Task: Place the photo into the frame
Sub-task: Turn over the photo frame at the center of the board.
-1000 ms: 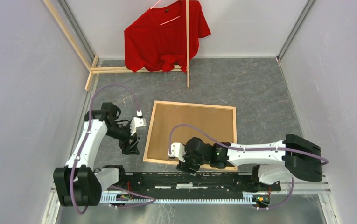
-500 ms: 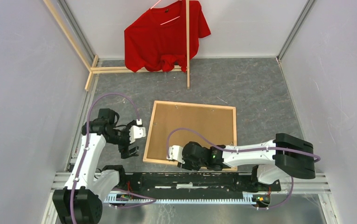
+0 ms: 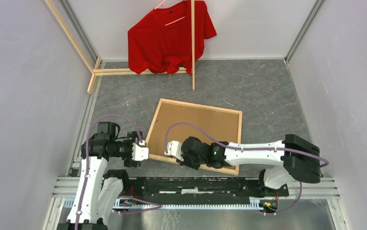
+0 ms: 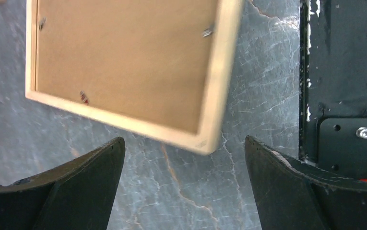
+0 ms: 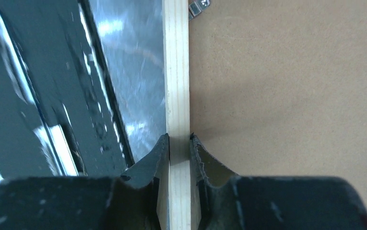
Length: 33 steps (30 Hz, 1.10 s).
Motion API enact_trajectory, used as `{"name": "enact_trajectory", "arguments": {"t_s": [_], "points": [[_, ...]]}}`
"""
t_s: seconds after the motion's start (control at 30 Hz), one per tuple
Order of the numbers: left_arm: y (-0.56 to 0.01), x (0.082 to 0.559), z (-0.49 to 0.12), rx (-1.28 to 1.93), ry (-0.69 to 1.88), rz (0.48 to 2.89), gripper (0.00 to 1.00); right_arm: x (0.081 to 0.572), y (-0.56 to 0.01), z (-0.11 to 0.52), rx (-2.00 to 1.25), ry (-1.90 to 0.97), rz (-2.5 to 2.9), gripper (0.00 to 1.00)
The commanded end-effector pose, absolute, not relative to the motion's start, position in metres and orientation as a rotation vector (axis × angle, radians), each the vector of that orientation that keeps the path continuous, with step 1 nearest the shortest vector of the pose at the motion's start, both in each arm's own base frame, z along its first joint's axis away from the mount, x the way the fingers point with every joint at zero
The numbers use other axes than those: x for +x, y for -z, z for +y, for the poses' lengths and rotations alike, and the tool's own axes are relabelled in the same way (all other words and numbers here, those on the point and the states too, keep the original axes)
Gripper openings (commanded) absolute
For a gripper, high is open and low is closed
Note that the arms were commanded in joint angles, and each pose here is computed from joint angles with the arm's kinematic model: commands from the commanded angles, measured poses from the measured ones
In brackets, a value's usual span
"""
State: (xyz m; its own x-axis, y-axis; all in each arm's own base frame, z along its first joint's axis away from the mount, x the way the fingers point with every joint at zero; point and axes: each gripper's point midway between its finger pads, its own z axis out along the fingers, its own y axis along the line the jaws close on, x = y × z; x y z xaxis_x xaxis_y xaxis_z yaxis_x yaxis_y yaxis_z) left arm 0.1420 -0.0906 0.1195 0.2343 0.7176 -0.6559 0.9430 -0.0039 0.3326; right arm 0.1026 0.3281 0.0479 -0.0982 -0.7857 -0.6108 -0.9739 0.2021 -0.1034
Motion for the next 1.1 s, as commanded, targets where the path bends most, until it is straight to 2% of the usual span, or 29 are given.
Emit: {"name": "enact_trajectory", "arguments": {"t_s": [0.0, 0.1, 0.27, 0.4, 0.8, 0.87, 1.07], "points": [[-0.120, 0.132, -0.097, 1.926, 0.311, 1.286, 1.00, 0.134, -0.142, 0.384, -1.407, -0.670, 1.803, 0.13], [-0.123, 0.137, -0.097, 1.945, 0.213, 1.198, 1.00, 0.141, -0.167, 0.392, -1.386, -0.729, 1.793, 0.07], [-0.161, 0.177, -0.103, 1.830, -0.098, 0.955, 1.00, 0.147, -0.194, 0.398, -1.377, -0.791, 1.772, 0.06], [-0.186, 0.197, -0.104, 1.771, -0.249, 0.829, 0.97, 0.147, -0.206, 0.401, -1.380, -0.818, 1.763, 0.07], [-0.161, 0.190, -0.101, 1.940, -0.179, 0.837, 0.90, 0.153, -0.235, 0.406, -1.349, -0.872, 1.744, 0.07], [-0.166, 0.195, -0.102, 1.919, -0.214, 0.810, 0.85, 0.152, -0.238, 0.407, -1.355, -0.882, 1.742, 0.06], [-0.185, 0.215, -0.102, 1.832, -0.420, 0.664, 0.59, 0.148, -0.244, 0.406, -1.370, -0.901, 1.743, 0.09]]}}
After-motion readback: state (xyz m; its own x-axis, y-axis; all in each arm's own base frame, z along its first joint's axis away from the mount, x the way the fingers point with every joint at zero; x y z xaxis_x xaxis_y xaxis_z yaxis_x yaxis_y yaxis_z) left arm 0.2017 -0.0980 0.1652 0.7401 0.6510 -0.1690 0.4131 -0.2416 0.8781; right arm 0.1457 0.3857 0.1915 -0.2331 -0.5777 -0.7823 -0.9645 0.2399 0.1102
